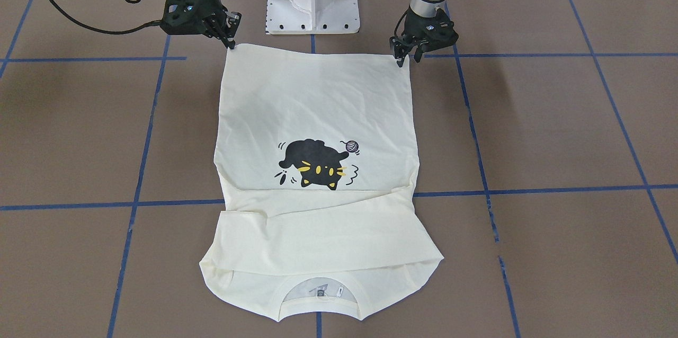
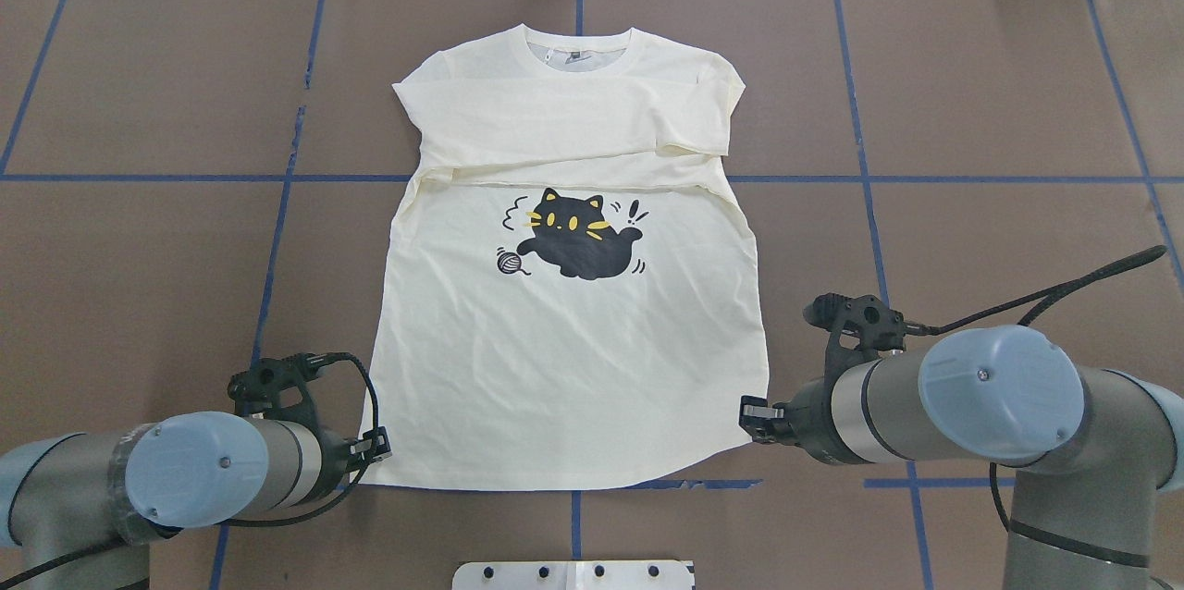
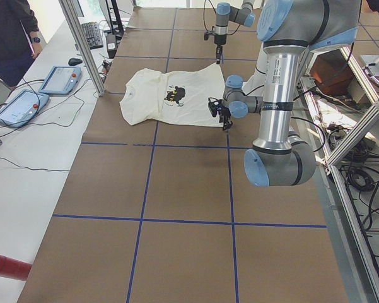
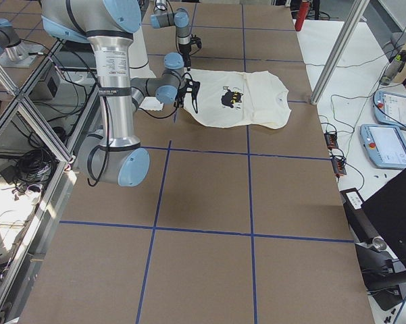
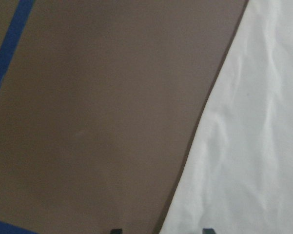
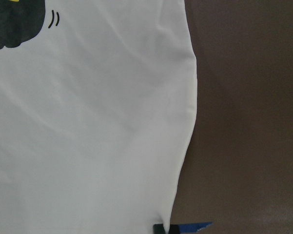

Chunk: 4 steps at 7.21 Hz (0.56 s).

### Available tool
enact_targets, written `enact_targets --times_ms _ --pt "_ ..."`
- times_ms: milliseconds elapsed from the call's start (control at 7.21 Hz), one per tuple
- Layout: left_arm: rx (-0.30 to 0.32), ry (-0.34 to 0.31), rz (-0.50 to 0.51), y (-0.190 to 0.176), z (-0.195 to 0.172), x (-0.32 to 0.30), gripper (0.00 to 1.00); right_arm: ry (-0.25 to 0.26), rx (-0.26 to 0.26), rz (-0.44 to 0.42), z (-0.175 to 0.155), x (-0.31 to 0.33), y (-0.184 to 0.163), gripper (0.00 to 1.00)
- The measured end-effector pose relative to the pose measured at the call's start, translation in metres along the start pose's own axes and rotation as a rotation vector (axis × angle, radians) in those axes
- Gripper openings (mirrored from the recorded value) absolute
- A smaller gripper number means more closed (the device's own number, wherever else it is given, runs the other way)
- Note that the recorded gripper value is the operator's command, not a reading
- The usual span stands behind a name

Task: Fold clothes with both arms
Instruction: 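Move the left gripper to the hem corner nearest it and grasp both hem corners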

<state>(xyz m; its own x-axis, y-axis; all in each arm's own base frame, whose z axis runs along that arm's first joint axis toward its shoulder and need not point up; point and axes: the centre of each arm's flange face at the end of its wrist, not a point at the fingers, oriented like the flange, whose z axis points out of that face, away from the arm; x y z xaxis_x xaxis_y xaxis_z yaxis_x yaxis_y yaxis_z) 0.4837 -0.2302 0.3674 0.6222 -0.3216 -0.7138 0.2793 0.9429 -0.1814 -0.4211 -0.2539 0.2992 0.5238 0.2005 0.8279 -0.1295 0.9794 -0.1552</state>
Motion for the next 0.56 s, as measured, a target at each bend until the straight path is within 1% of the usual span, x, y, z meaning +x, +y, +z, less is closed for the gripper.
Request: enact_targets --times_ms 278,555 --pt "0.001 -0.009 0.0 0.0005 0.0008 -0.0002 0.3 0.001 0.0 0.001 -0.0002 0.0007 -0.0007 0.0" --pt "-0.001 -0.008 0.001 0.0014 -0.0004 0.0004 0.3 0.003 0.002 0.003 -0.0003 0.0018 -0.0017 0.0"
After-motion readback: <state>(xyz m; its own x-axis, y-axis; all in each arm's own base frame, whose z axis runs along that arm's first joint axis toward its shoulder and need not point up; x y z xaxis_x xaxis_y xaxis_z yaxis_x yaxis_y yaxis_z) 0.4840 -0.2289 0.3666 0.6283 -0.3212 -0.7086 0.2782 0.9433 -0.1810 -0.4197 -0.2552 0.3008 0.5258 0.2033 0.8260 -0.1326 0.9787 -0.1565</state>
